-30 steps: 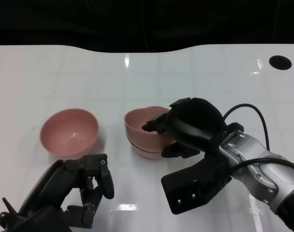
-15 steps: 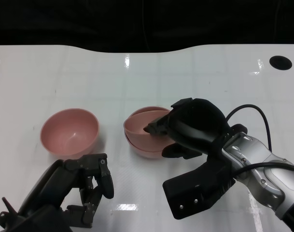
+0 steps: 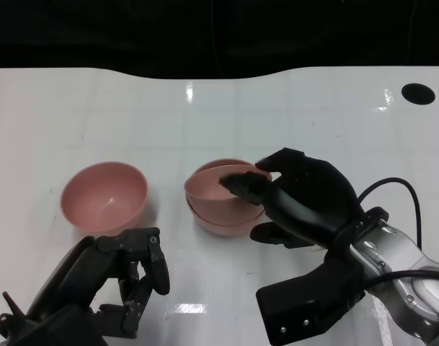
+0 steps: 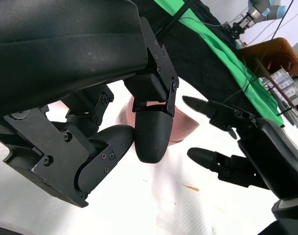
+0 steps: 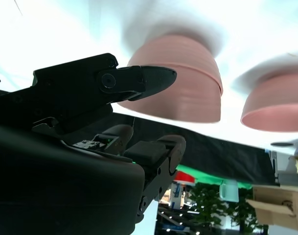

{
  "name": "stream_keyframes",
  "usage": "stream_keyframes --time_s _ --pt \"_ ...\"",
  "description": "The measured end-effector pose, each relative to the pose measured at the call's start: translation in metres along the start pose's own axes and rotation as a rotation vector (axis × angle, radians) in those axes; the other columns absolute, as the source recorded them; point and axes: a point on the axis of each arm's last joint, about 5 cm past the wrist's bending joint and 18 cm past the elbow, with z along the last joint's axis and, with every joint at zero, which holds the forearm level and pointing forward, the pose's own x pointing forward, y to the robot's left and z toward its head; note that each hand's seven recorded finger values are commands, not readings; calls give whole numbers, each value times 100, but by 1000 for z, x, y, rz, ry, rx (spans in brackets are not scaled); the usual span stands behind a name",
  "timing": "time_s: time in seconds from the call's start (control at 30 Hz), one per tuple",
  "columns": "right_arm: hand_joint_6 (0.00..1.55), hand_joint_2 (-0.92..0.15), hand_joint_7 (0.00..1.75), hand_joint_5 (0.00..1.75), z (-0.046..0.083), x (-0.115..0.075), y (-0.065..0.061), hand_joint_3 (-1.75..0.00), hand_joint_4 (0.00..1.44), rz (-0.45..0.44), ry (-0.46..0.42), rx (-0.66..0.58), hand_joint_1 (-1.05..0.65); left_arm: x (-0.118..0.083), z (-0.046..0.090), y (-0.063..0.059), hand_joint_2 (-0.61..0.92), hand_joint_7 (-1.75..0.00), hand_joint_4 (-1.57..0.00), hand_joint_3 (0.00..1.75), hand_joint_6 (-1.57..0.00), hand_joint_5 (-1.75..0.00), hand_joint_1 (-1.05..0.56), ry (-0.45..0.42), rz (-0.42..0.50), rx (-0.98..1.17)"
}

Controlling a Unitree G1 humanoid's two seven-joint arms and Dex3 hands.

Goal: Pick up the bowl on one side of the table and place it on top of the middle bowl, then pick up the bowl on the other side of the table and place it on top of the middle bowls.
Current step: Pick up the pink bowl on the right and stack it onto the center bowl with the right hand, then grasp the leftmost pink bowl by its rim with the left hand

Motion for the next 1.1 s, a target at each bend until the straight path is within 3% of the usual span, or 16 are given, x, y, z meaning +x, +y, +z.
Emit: stream_keyframes --time_s 0.2,0.47,0.77,0.87,0.97,1.0,1.1 --pt "16 -92 0 31 1 -4 1 -32 1 -9 14 48 -69 0 -1 0 36 -156 -90 147 -79 -175 -14 -1 -1 1" --pt "10 -92 0 27 -2 -23 -12 -27 0 -55 54 178 -67 1 -1 0 36 -157 -91 148 -79 -175 -13 -4 -1 1" --pt "11 -92 1 32 -7 -36 -15 -25 0 -56 83 251 -65 2 -1 1 35 -157 -91 148 -79 -175 -14 -5 0 2" --pt "21 -92 6 56 -8 -42 -15 -15 4 -70 76 264 -59 2 0 1 35 -157 -91 148 -79 -175 -14 -7 1 3" --pt "24 -92 8 64 -9 -49 -14 -13 3 -97 70 266 -57 2 -1 1 36 -157 -90 147 -79 -175 -14 -9 3 5" --pt "40 -90 15 74 -10 -50 -14 -9 19 -111 70 271 -48 2 -1 1 36 -156 -91 147 -79 -175 -15 -12 2 5" --pt "56 -91 22 84 -12 -64 -8 -5 34 -200 48 320 -38 1 0 2 37 -156 -90 145 -78 -175 -15 -13 5 11"
